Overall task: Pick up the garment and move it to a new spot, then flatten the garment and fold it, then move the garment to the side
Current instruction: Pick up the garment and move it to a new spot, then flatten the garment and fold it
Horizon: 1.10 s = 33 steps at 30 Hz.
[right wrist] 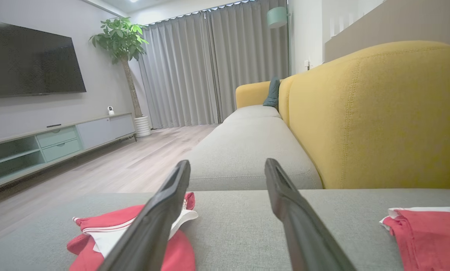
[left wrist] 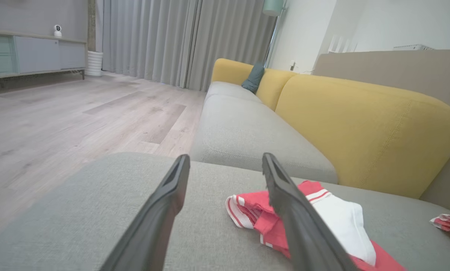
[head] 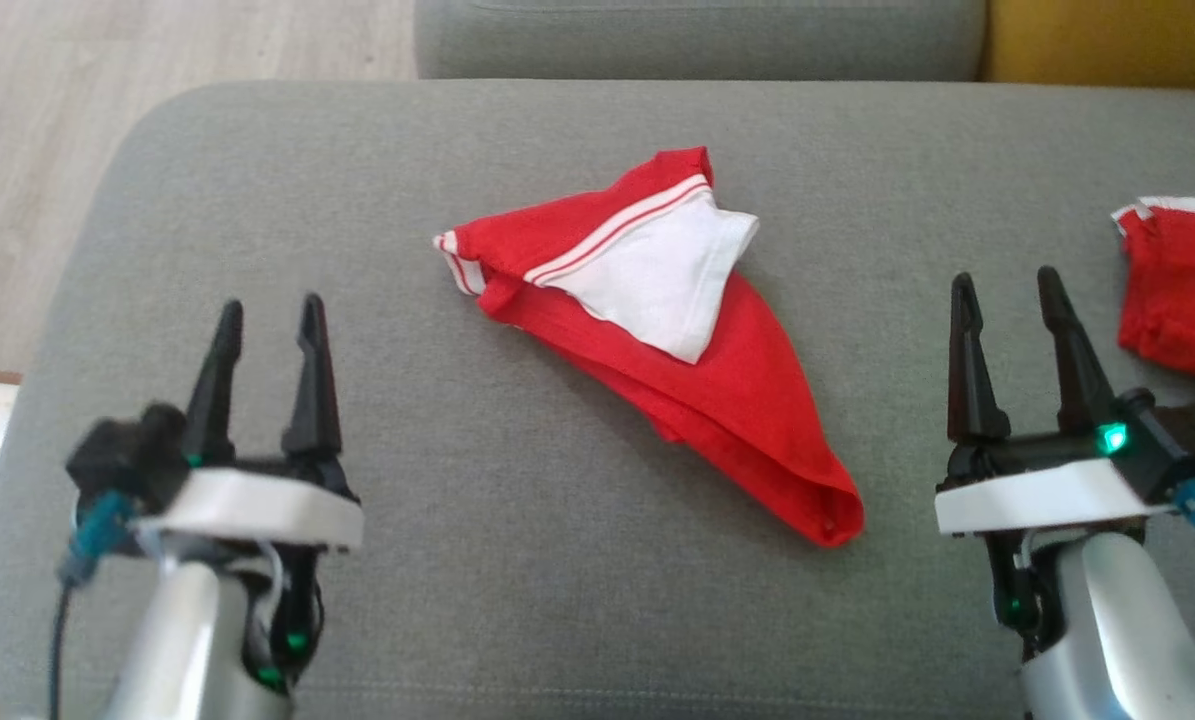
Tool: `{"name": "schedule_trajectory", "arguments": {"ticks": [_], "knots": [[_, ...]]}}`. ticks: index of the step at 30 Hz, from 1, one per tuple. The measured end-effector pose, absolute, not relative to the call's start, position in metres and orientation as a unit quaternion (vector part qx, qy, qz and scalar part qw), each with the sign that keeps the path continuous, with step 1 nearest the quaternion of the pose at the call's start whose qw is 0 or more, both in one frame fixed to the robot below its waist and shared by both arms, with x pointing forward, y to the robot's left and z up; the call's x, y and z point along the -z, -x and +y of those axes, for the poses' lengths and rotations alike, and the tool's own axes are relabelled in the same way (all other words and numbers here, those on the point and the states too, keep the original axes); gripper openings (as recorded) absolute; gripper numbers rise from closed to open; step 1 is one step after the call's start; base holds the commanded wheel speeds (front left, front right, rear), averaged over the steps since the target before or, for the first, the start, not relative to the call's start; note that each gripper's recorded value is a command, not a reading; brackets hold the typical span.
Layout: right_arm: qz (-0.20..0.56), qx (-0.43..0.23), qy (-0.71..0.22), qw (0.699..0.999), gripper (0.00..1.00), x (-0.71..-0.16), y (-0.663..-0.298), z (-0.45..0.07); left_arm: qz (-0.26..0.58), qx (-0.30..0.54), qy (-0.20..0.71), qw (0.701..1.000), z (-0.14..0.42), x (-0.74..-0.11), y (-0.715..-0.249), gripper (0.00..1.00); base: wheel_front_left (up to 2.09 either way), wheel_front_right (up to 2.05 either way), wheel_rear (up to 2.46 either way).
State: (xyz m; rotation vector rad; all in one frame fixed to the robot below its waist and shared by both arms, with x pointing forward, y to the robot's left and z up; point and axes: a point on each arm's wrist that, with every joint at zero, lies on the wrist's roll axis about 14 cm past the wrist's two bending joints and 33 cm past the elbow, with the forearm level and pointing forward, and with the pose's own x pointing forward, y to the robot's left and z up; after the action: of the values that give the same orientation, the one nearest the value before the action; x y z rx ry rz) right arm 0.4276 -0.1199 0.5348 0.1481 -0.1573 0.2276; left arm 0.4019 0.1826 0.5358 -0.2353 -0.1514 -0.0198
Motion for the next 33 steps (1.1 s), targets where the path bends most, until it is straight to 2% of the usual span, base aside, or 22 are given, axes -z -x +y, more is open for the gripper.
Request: {"name": "schedule_trajectory", "arguments": {"ticks": [5, 15, 23, 28, 33], "knots": [[-0.076, -0.122, -0.082, 0.986, 1.0, -0.534, -0.426, -0.113, -0.078, -0.003, 0.113, 0.99, 0.179, -0.534, -0.381, 1.0, 0.0, 0.0, 0.0], [-0.055, -0.139, -0.086, 0.985, 1.0, -0.521, -0.429, -0.099, -0.079, -0.018, 0.109, 0.991, 0.188, -0.533, -0.376, 1.0, 0.0, 0.0, 0.0], [0.025, -0.179, -0.135, 0.974, 1.0, -0.478, -0.442, -0.06, -0.065, -0.021, 0.109, 0.992, 0.19, -0.523, -0.377, 1.0, 0.0, 0.0, 0.0], [0.076, -0.205, -0.172, 0.96, 1.0, -0.462, -0.47, -0.027, -0.053, -0.04, 0.114, 0.991, 0.197, -0.515, -0.377, 1.0, 0.0, 0.0, 0.0], [0.143, -0.209, -0.21, 0.944, 1.0, -0.431, -0.482, -0.004, -0.036, -0.059, 0.113, 0.991, 0.206, -0.505, -0.373, 1.0, 0.0, 0.0, 0.0]]}}
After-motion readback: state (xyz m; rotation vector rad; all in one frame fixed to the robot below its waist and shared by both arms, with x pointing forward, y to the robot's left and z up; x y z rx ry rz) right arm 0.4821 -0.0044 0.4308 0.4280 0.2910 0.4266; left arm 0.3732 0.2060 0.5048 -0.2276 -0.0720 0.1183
